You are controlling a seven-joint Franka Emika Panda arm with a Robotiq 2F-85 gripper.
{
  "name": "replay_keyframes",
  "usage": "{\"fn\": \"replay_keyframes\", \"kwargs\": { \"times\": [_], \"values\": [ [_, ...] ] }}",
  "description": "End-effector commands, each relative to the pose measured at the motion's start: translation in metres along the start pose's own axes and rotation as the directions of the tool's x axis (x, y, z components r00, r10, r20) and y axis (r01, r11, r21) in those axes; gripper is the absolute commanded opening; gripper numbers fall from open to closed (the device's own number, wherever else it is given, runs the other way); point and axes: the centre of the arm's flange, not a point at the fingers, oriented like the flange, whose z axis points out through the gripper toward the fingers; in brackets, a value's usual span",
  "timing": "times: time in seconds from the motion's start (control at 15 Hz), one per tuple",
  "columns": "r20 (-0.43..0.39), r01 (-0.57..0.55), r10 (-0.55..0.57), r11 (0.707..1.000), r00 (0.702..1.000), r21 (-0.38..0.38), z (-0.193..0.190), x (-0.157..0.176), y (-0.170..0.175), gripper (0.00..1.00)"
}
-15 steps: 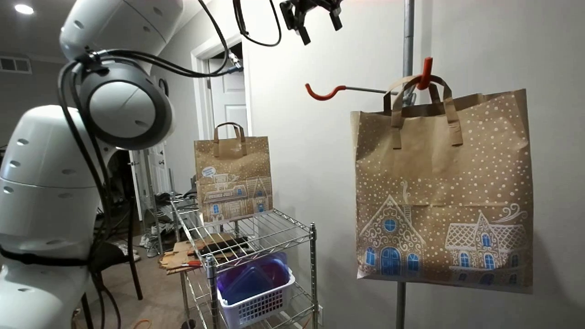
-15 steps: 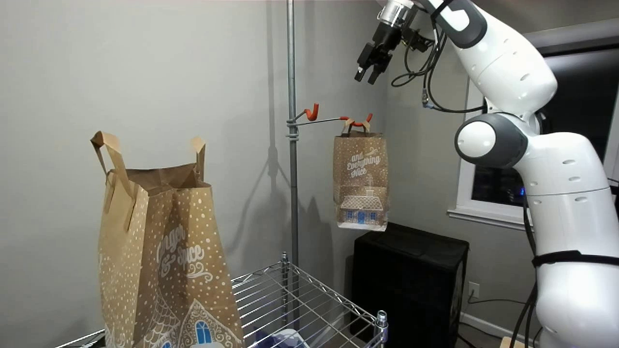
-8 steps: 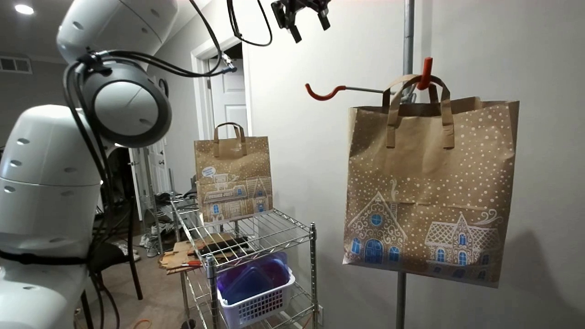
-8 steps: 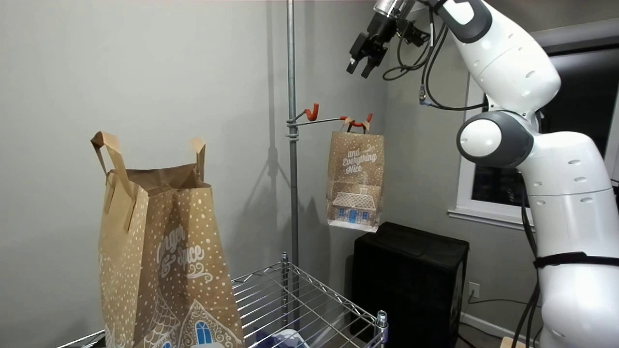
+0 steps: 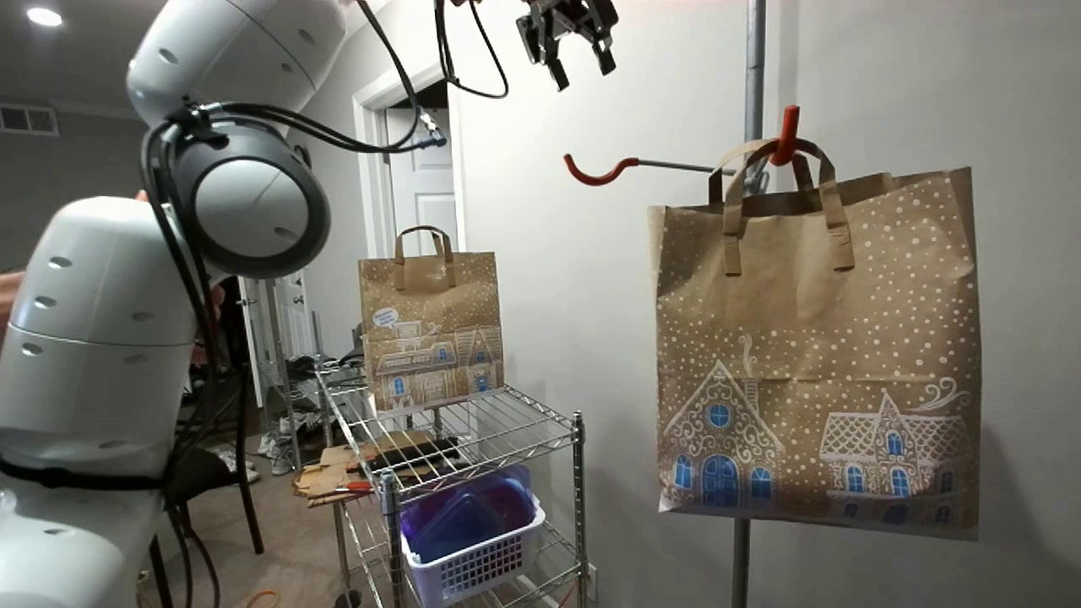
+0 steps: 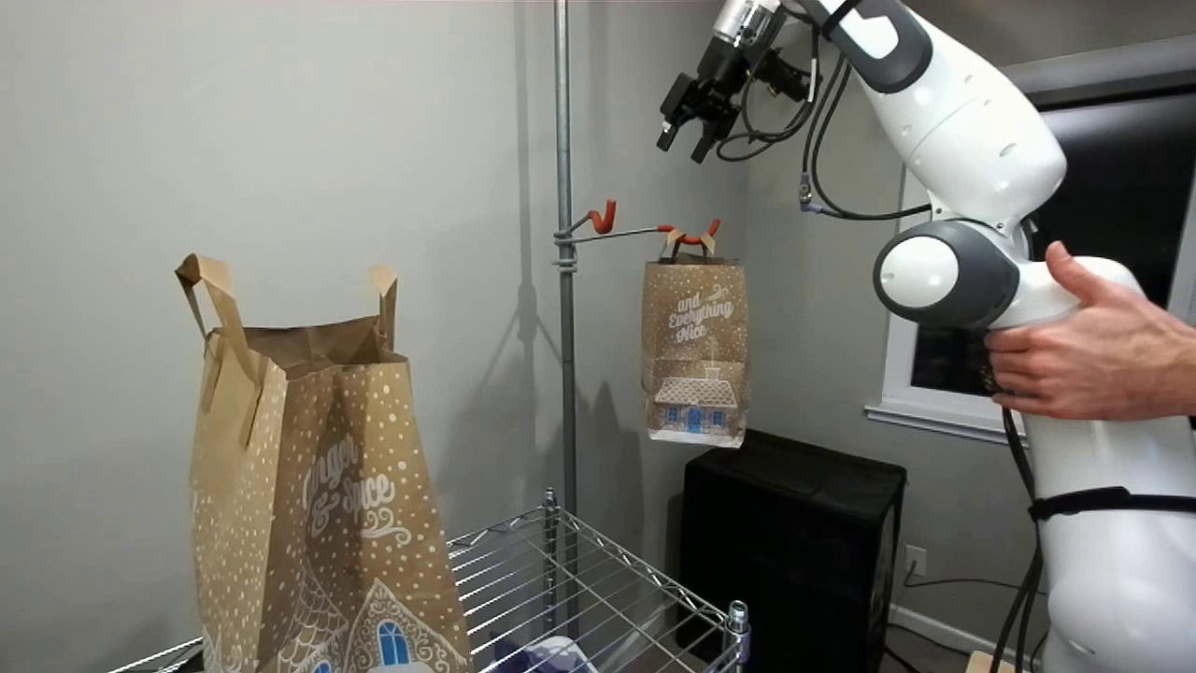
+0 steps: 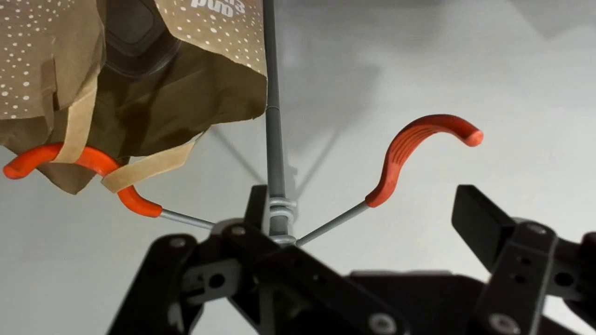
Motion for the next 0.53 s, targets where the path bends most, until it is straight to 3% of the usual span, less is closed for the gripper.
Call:
{"fn": "replay_keyframes", "kwargs": {
  "times": [0.0, 0.47],
  "values": [
    [0.013, -0.046, 0.046, 0.999, 0.999, -0.028, 0.006, 0.041, -0.001, 1.0],
    [0.075, 0.011, -0.011, 1.0, 0.997, 0.003, 0.004, 0.03, -0.016, 1.0]
  ]
}}
